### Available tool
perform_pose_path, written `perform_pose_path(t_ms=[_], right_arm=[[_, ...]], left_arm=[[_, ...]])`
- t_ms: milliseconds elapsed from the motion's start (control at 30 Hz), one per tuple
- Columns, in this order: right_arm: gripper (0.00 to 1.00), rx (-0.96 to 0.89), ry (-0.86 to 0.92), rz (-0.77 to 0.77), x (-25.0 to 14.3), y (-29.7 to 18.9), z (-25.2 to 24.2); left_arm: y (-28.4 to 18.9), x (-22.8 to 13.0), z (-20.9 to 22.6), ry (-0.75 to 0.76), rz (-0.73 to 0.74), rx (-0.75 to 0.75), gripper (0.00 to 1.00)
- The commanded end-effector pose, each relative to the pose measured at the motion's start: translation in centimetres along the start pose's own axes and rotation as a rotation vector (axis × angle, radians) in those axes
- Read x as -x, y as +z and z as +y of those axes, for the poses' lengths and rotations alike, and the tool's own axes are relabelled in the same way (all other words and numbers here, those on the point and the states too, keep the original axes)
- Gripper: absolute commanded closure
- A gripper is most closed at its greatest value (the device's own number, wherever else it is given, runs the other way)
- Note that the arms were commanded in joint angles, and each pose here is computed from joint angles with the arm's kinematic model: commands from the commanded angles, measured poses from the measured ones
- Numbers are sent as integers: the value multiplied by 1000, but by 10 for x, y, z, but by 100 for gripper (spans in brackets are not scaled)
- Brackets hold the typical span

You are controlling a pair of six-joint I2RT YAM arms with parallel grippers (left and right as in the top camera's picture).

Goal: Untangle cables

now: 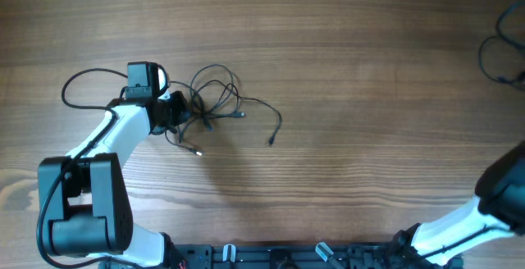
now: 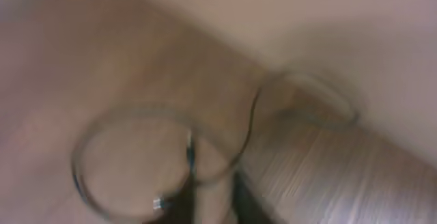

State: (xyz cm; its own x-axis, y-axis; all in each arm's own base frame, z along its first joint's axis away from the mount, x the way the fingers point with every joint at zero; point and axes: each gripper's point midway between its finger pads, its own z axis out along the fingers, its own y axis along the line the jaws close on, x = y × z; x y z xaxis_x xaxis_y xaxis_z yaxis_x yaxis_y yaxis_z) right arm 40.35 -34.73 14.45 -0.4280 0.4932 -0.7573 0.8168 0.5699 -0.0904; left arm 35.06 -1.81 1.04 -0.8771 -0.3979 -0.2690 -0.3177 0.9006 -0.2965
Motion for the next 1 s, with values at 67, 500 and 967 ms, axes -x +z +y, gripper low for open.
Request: perform_pose_path(t_ms=[67, 500, 967], right_arm=[[0, -35, 196, 164, -49, 13, 4], [0, 342, 251, -263, 92, -203, 23], [0, -58, 510, 222, -42, -189, -35]], left_arm=[[3, -2, 3, 5, 11, 11, 87], [3, -7, 5, 1, 31, 18, 76], [3, -7, 5, 2, 30, 18, 73]])
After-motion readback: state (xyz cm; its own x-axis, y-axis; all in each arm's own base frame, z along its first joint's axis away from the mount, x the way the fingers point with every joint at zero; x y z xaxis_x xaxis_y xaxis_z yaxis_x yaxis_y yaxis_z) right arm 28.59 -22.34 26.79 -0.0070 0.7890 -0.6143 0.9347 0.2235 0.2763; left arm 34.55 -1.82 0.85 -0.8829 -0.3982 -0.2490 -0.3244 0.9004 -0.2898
